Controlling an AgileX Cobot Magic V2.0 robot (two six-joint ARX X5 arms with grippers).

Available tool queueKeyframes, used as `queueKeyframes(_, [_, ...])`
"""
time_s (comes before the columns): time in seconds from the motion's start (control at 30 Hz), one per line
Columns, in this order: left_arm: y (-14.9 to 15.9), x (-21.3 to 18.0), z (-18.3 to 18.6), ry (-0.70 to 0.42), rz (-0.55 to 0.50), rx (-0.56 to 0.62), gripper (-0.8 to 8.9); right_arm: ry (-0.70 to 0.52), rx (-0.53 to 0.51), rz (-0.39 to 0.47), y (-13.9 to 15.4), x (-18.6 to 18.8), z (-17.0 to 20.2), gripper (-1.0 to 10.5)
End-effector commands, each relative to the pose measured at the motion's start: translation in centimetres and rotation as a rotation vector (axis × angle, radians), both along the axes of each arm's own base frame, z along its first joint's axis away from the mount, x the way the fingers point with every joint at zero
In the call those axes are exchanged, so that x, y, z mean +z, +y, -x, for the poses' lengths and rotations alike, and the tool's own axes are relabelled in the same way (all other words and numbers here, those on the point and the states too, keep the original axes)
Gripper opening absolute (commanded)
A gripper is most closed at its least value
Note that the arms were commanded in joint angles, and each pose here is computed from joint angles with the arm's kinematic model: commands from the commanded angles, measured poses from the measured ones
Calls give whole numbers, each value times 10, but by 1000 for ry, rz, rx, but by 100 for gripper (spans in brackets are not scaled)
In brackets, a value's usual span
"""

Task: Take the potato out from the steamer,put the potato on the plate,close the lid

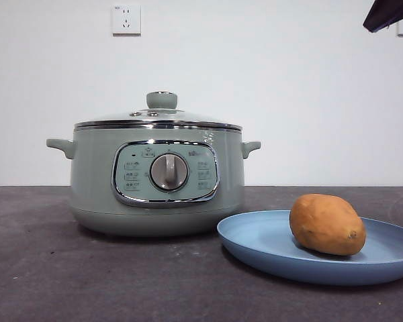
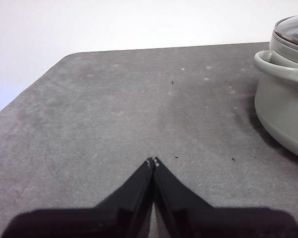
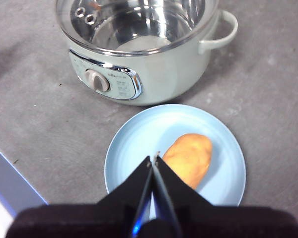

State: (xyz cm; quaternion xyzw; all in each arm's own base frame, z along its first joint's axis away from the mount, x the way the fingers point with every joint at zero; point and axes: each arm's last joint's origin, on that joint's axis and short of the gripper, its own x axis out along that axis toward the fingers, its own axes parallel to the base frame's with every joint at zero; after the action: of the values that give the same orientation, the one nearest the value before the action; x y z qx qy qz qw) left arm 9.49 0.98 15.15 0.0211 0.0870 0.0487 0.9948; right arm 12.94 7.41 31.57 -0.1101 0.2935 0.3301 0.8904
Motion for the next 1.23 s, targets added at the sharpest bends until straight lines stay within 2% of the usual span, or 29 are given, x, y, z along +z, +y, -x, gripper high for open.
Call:
queueKeyframes(0.03, [0, -5, -1, 12, 2, 3, -4, -56, -15, 5, -8, 6, 4, 1])
queueKeyframes(0.1, [0, -5, -1, 12, 1, 3, -4, -90, -51, -12, -15, 10, 7, 1])
queueKeyframes(0.2, [0, -5, -1, 12, 1, 3, -4, -106, -152, -113, -28, 18, 14, 1])
queueKeyframes(0.27, [0, -5, -1, 12, 1, 3, -4, -148, -234, -152, -38, 22, 21, 1])
queueKeyframes(0.4, [0, -5, -1, 12, 1, 3, -4, -309, -360, -209, -54, 21, 30, 1])
queueKeyframes(0.53, [0, -5, -1, 12, 1, 3, -4, -448, -450, -250, -64, 7, 37, 1])
queueKeyframes(0.7, [0, -5, -1, 12, 1, 3, -4, -598, -511, -280, -71, -31, 40, 1])
queueKeyframes(0.83, [0, -5, -1, 12, 1, 3, -4, -632, -528, -296, -72, -66, 38, 1])
queueKeyframes(0.97, [0, -5, -1, 12, 1, 3, -4, -614, -580, -289, -73, -99, 37, 1])
queueKeyframes(1.1, [0, -5, -1, 12, 2, 3, -4, -590, -641, -302, -75, -122, 36, 1])
queueKeyframes(1.23, [0, -5, -1, 12, 1, 3, -4, -573, -650, -301, -75, -139, 35, 1])
